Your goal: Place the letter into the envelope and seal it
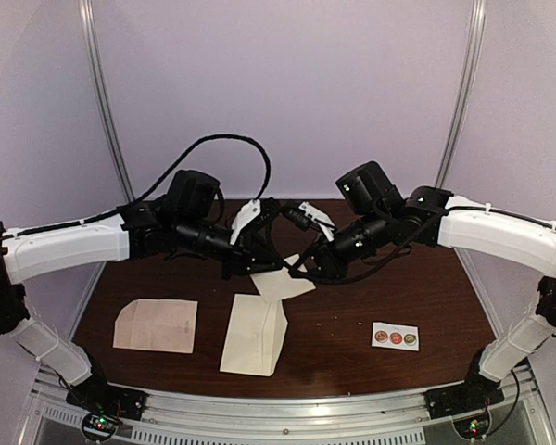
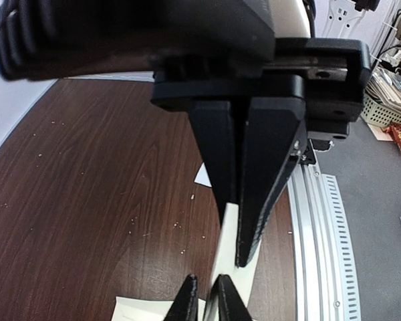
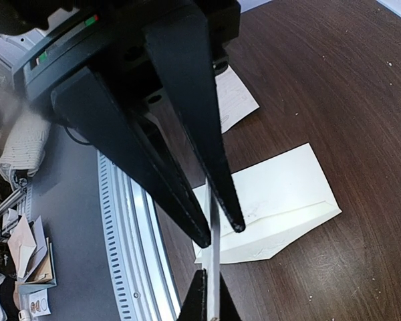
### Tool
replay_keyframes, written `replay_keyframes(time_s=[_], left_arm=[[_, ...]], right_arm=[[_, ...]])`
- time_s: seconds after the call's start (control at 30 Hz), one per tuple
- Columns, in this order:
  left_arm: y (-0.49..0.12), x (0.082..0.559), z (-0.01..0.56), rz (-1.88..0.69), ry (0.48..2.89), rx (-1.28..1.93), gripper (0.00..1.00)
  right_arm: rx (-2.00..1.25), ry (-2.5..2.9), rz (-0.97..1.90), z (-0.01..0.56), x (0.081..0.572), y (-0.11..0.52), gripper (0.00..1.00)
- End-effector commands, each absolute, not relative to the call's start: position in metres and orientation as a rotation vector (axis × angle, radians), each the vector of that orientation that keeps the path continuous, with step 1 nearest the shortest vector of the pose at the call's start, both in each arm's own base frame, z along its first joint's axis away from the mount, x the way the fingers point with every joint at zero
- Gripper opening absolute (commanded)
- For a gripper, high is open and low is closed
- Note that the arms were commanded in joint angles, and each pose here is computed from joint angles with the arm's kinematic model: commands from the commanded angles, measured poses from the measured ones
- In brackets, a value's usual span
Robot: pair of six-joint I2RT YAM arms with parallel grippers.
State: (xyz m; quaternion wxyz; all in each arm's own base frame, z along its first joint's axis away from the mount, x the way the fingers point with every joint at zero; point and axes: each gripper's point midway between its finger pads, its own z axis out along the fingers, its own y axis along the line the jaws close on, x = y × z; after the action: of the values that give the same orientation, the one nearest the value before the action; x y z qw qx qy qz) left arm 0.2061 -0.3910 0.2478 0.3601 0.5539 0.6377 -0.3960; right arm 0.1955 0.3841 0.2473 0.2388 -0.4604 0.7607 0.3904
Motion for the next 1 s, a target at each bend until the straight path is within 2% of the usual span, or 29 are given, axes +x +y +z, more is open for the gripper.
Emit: replay_keyframes(time_s=[0.0,0.17,0.27,0.4,0.47,0.6,0.67,0.7,0.73,0.8,0.83,0.87,0.97], left_arm=[[-0.398,0.206,0.259,-1.034,1.596,1.439,0.09],[-0.399,0.203,0.258,-1.058,1.594,1.452,0.07],[-0.399,0.201,0.259,-1.071,1.588,1.458,0.13],[-0.4,0.2,0.258,-1.082,1.588,1.464,0.13],[-0.4,0.199,0.257,-1.087,1.59,1.469,0.11],[-0.401,0.198,0.258,-1.097,1.585,1.472,0.0],[-0.401,0.198,0.26,-1.099,1.581,1.472,0.0],[-0.4,0.198,0.261,-1.097,1.578,1.471,0.0],[-0.4,0.199,0.263,-1.089,1.575,1.465,0.0],[-0.398,0.199,0.273,-1.082,1.546,1.436,0.0],[-0.395,0.198,0.283,-1.08,1.519,1.409,0.0],[-0.393,0.198,0.291,-1.079,1.499,1.381,0.0],[-0.389,0.204,0.317,-1.078,1.467,1.261,0.0]], right_arm=[[-1.277,1.976,1.1,0.276,0.19,0.386,0.0],[-1.266,1.963,1.098,0.279,0.191,0.386,0.0],[-1.263,1.969,1.082,0.278,0.192,0.385,0.0],[-1.262,1.974,1.068,0.277,0.194,0.384,0.0],[-1.262,1.973,1.066,0.278,0.194,0.384,0.0],[-1.249,1.971,1.059,0.278,0.195,0.383,0.0],[-1.228,1.97,1.052,0.279,0.197,0.382,0.0],[-1.214,1.968,1.049,0.281,0.198,0.381,0.04],[-1.206,1.965,1.048,0.282,0.198,0.38,0.14],[-1.177,1.943,1.045,0.291,0.198,0.375,0.43],[-1.145,1.926,1.049,0.297,0.198,0.372,0.53],[-1.109,1.898,1.058,0.304,0.198,0.37,0.61],[-0.979,1.793,1.095,0.325,0.198,0.357,0.77]])
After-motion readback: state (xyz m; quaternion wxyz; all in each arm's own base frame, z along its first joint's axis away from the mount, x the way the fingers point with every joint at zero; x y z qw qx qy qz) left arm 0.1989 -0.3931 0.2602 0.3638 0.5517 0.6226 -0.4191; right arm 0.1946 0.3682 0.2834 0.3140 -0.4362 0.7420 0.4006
